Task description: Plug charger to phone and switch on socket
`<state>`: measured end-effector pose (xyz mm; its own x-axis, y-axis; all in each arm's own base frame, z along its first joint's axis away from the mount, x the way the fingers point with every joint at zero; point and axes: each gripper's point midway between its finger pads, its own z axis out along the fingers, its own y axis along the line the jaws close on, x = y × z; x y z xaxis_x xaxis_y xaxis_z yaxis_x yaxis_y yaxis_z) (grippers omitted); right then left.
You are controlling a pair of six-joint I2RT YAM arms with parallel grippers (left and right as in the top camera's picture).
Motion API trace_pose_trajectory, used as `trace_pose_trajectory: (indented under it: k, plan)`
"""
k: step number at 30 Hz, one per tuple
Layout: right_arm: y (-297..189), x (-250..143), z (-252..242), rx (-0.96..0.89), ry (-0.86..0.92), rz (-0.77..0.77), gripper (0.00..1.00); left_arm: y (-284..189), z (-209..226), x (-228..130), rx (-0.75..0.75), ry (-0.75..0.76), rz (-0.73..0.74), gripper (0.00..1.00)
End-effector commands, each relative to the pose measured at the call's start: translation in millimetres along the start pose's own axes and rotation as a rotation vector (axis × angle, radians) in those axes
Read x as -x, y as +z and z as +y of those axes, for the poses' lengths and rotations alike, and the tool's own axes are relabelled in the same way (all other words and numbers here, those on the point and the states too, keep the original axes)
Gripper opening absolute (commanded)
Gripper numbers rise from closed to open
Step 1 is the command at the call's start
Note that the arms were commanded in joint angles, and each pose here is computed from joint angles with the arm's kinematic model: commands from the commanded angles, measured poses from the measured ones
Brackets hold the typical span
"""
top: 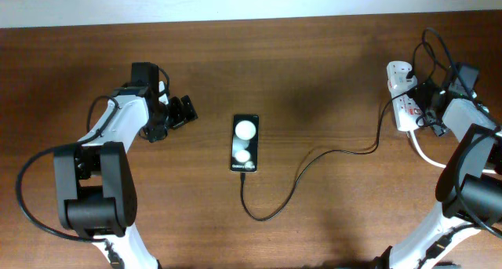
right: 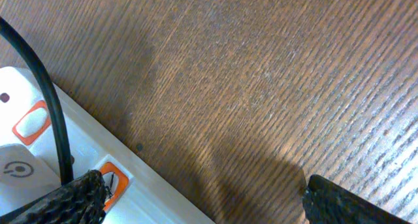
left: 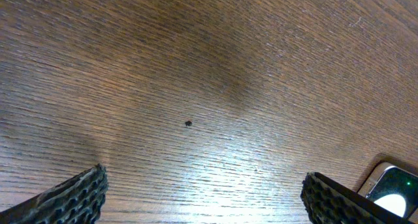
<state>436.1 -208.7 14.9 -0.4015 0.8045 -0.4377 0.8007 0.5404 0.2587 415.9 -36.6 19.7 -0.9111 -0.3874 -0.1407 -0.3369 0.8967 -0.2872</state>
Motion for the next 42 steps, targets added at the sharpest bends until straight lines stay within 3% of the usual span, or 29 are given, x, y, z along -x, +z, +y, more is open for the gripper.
trace_pose_trajectory:
  k: [1,14,20,24,30,32,42]
  plan:
    - [18.0,-43.8,5.0,0.027,-0.070,0.134,0.99,-10.1,-4.2,8.2,-0.009,0.012,-0.032,0.99]
    - [16.5,-55.9,-1.1,-0.020,-0.112,0.166,0.99,-10.1,-4.2,8.2,-0.009,0.012,-0.032,0.99]
    - [-2.2,-37.2,-16.7,-0.052,-0.080,0.170,0.99,-10.1,-4.2,8.2,-0.009,0.012,-0.032,0.99]
    - [-31.5,-14.9,-19.2,-0.033,-0.177,0.131,0.99,-10.1,-4.2,8.2,-0.009,0.012,-0.032,0.99]
    - [-33.4,-29.3,-14.4,-0.015,-0.342,0.178,0.99,-10.1,-4.2,8.2,-0.009,0.012,-0.032,0.99]
    - [-35.2,-40.9,-0.6,0.066,-0.462,0.215,0.98,-10.1,-4.2,8.2,-0.009,0.012,-0.032,0.99]
    - [-35.2,-41.2,-1.2,0.063,-0.463,0.217,0.99,-10.1,-4.2,8.2,-0.009,0.012,-0.032,0.99]
